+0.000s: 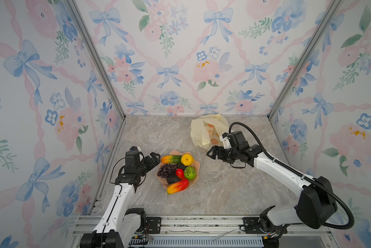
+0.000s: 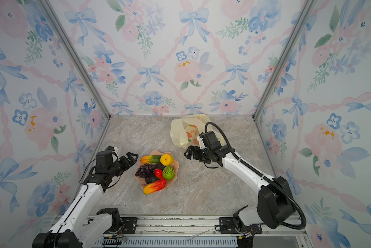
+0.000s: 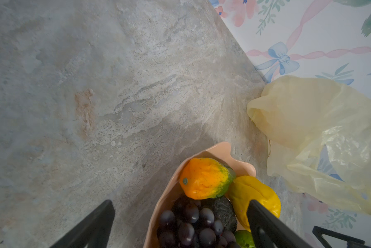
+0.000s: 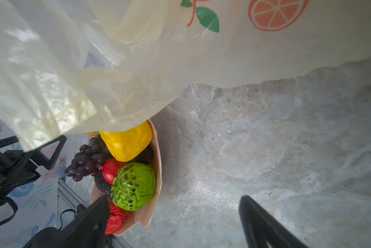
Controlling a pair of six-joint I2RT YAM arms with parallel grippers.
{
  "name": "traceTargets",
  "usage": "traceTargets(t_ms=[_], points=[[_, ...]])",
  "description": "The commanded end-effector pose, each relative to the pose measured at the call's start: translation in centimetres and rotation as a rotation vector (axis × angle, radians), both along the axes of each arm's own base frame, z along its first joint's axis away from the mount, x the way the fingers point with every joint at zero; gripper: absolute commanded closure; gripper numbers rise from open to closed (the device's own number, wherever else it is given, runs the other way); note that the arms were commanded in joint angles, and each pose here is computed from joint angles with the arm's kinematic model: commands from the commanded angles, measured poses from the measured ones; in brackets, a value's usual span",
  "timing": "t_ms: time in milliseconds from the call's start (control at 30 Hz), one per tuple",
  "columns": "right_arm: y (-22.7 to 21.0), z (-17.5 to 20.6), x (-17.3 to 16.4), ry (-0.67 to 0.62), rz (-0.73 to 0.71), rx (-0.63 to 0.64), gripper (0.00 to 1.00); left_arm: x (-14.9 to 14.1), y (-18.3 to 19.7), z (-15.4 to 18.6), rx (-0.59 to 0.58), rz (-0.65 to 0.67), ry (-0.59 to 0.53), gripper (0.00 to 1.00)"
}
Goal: Place the fruits into the plastic bag
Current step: Move the plate to the center of the table.
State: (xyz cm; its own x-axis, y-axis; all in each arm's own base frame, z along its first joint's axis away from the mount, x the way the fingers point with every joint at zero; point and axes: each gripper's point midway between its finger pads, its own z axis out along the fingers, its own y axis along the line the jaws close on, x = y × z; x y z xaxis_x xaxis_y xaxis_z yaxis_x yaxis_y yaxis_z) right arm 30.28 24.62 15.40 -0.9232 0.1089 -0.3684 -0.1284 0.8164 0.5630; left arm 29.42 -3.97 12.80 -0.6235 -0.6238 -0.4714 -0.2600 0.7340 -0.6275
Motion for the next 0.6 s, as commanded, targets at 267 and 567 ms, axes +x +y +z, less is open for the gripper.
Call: traceTargets(t_ms=[267, 567], points=[[4.5, -4.8, -1.4, 0.125, 0.044, 0.051, 0.10, -0.8, -1.9, -2.8, -0.156, -0.032, 0.072, 0.02], [6.6, -7.9, -2.3, 0.193, 0.074, 0.069, 0.34, -1.3, -1.8, -3.3, -0.166, -0.023, 0.061, 0.10]])
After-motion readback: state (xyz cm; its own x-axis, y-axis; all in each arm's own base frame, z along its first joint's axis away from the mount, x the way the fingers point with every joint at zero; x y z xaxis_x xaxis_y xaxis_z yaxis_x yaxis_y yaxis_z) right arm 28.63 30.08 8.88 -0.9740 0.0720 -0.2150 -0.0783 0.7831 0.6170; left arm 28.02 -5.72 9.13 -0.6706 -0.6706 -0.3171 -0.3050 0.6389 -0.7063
